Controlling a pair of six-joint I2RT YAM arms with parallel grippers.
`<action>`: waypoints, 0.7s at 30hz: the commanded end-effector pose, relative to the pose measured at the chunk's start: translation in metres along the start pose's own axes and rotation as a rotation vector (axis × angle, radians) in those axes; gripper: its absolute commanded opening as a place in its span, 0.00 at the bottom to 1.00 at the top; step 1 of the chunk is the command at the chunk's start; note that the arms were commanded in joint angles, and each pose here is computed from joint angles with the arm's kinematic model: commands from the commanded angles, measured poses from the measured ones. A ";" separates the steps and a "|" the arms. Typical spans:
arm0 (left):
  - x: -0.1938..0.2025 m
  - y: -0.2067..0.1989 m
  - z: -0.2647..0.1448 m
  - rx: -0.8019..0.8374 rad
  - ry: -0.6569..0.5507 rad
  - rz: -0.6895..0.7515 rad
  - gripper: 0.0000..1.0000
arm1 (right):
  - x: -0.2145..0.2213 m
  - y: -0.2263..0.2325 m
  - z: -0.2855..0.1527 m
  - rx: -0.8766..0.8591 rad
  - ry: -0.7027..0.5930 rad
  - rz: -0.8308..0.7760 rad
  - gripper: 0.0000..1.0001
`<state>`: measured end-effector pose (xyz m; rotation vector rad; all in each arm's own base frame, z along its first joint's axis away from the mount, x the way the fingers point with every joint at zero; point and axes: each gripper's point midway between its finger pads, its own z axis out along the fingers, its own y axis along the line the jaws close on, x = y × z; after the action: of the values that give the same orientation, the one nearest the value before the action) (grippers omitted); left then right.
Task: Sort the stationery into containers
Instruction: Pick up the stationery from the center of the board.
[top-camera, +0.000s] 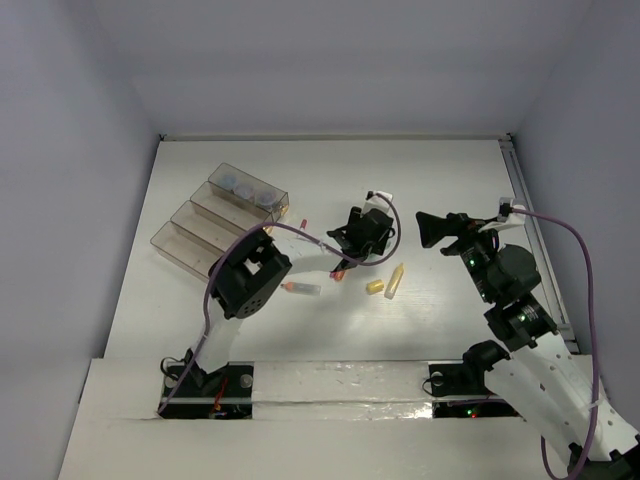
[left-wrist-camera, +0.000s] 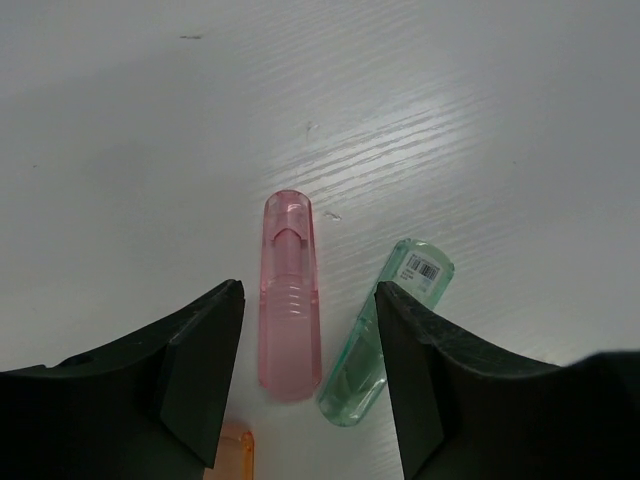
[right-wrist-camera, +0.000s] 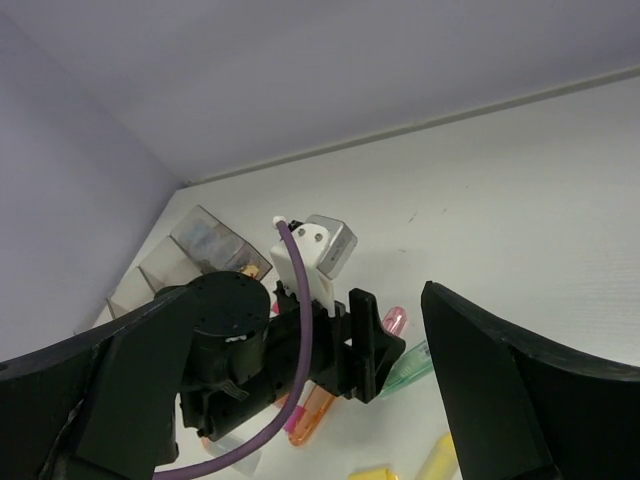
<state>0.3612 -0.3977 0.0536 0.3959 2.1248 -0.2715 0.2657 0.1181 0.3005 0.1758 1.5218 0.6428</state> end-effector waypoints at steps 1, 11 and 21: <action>-0.008 0.001 0.005 -0.029 -0.011 0.023 0.52 | -0.013 0.010 0.001 -0.036 -0.047 0.013 0.99; 0.005 0.002 0.020 -0.054 0.009 0.037 0.41 | -0.011 0.009 0.001 -0.036 -0.044 0.012 0.98; -0.062 0.019 0.001 -0.094 -0.124 -0.014 0.19 | -0.010 0.009 0.002 -0.034 -0.040 0.015 0.98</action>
<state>0.3749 -0.3941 0.0308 0.4063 2.1394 -0.1774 0.2668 0.1187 0.3012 0.1756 1.5189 0.6441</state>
